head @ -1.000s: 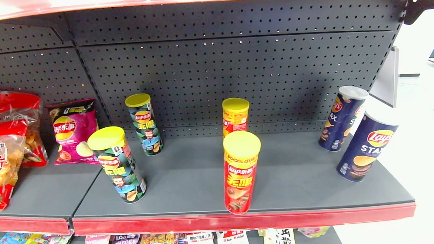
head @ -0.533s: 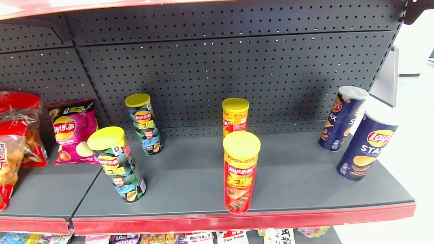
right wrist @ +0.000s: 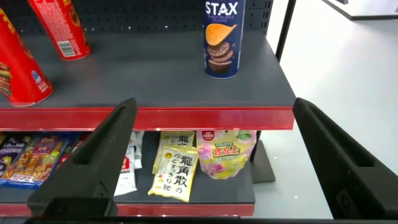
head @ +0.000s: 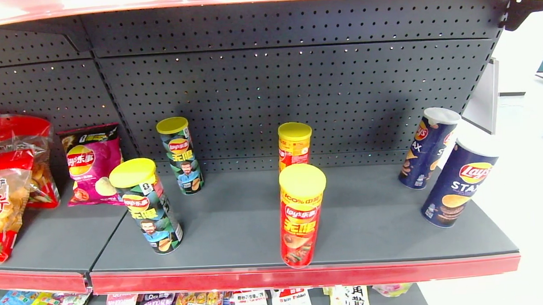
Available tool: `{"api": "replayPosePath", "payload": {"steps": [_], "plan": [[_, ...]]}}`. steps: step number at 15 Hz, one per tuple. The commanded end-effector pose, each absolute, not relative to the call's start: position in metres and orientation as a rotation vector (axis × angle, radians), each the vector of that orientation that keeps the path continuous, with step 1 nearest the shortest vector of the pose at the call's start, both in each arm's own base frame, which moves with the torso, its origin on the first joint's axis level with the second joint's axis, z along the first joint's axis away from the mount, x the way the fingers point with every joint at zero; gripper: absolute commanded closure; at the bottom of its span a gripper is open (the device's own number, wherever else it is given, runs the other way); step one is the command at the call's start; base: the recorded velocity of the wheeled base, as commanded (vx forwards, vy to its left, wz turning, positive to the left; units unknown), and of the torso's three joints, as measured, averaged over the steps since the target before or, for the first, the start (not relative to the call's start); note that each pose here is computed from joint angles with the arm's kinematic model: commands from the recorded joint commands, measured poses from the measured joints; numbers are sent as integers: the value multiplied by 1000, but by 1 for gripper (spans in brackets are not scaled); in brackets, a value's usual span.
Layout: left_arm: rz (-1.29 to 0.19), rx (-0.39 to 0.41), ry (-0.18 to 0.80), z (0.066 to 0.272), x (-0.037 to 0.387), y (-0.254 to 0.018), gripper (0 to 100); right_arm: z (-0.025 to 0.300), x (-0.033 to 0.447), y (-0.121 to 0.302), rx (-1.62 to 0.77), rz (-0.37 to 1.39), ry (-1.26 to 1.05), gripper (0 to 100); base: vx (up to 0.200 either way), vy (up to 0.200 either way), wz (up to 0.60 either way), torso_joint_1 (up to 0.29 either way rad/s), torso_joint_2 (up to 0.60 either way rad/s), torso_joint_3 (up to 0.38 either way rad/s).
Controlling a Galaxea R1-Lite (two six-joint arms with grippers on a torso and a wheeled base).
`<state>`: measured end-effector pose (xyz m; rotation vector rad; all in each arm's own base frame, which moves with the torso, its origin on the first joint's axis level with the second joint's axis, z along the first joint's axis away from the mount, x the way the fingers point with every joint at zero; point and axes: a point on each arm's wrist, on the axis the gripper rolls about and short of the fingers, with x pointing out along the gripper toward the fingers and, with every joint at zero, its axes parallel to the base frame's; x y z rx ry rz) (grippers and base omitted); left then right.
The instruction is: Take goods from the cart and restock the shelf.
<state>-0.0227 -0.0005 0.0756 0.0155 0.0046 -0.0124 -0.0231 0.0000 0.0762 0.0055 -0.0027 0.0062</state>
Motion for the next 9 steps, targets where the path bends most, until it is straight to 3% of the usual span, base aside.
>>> {"api": "replayPosePath", "payload": {"steps": [1, 9], "plan": [[-12, 15, 6, 76, -23, -1, 0, 76, -23, 0, 5, 8, -2, 0, 0, 0, 0, 0, 0, 0], [-12, 15, 5, 76, -23, -1, 0, 76, -23, 0, 5, 8, -2, 0, 0, 0, 0, 0, 0, 0]]}}
